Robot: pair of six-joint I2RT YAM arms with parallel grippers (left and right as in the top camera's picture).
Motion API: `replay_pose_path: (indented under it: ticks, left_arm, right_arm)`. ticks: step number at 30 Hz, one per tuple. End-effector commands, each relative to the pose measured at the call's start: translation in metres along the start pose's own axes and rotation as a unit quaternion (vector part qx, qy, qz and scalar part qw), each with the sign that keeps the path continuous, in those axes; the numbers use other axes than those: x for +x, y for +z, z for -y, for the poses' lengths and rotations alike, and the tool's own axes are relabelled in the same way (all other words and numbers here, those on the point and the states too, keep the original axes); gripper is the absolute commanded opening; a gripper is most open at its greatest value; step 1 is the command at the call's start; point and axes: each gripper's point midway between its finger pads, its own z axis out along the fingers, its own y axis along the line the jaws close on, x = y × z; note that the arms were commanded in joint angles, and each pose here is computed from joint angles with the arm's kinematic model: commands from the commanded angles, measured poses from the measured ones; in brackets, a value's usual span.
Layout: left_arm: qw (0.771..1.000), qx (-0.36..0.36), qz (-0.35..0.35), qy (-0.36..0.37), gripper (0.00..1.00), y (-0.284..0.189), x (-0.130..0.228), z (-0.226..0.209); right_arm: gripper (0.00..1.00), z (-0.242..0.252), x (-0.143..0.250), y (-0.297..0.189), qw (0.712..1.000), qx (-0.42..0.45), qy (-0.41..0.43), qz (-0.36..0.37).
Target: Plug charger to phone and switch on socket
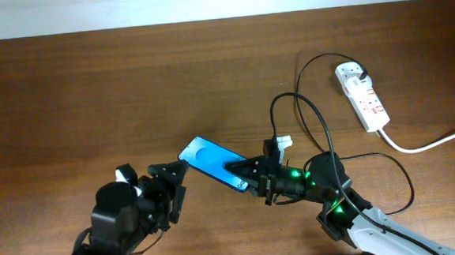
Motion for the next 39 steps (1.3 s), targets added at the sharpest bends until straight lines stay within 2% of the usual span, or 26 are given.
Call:
replay_pose_path:
  ticks: [1,4,11,14,17,21,23,26,28,30,33,37,39]
  left_arm:
    - [1.000,-0.014,-0.020,-0.008,0.69,0.018,0.002,-0.002]
    - [0.999,-0.009,-0.038,-0.007,0.62,0.036,0.004,0.007]
    - [0.998,-0.001,-0.070,0.007,0.53,0.065,0.016,0.018]
    - [0.997,0.010,-0.081,0.013,0.38,0.074,0.023,0.024]
    - [0.997,0.017,-0.079,0.015,0.20,0.075,0.022,0.028]
    - [0.997,0.017,-0.075,0.014,0.08,0.076,0.021,0.028]
    - [0.997,0.016,-0.072,-0.008,0.01,0.076,0.020,0.028]
    - [0.997,0.015,-0.063,-0.030,0.00,0.076,0.016,0.028]
    - [0.998,0.015,-0.061,-0.030,0.00,0.076,0.016,0.028]
    - [0.999,0.017,-0.038,-0.014,0.00,0.077,0.008,0.028]
    - [1.000,0.017,-0.018,-0.007,0.00,0.077,-0.001,0.028]
    - [0.999,0.021,0.002,0.028,0.00,0.075,-0.017,0.030]
    - [0.998,0.023,0.005,0.061,0.00,0.073,-0.025,0.031]
  right_arm:
    - [0.04,-0.014,0.002,0.000,1.000,-0.018,-0.009,-0.001]
    - [0.04,-0.013,0.000,0.000,1.000,-0.018,-0.007,0.003]
    - [0.04,-0.015,-0.006,0.000,0.999,-0.024,-0.007,0.021]
    - [0.04,-0.014,-0.007,0.000,0.999,-0.022,-0.006,0.023]
    - [0.04,-0.014,-0.007,0.000,0.999,-0.022,-0.008,0.023]
    - [0.04,-0.007,-0.010,0.000,1.000,-0.008,0.001,0.030]
    - [0.04,0.002,-0.013,0.000,0.999,0.007,0.013,0.035]
    - [0.06,0.004,-0.014,0.000,0.999,0.012,0.017,0.037]
    - [0.17,0.004,-0.014,0.000,0.999,0.012,0.017,0.037]
    - [0.36,0.004,-0.013,0.000,0.999,0.013,0.017,0.035]
    - [0.57,0.005,-0.012,0.000,0.999,0.013,0.017,0.032]
    - [0.71,0.006,-0.009,0.000,1.000,0.017,0.013,0.022]
    - [0.79,0.006,-0.009,0.000,0.999,0.017,-0.020,0.022]
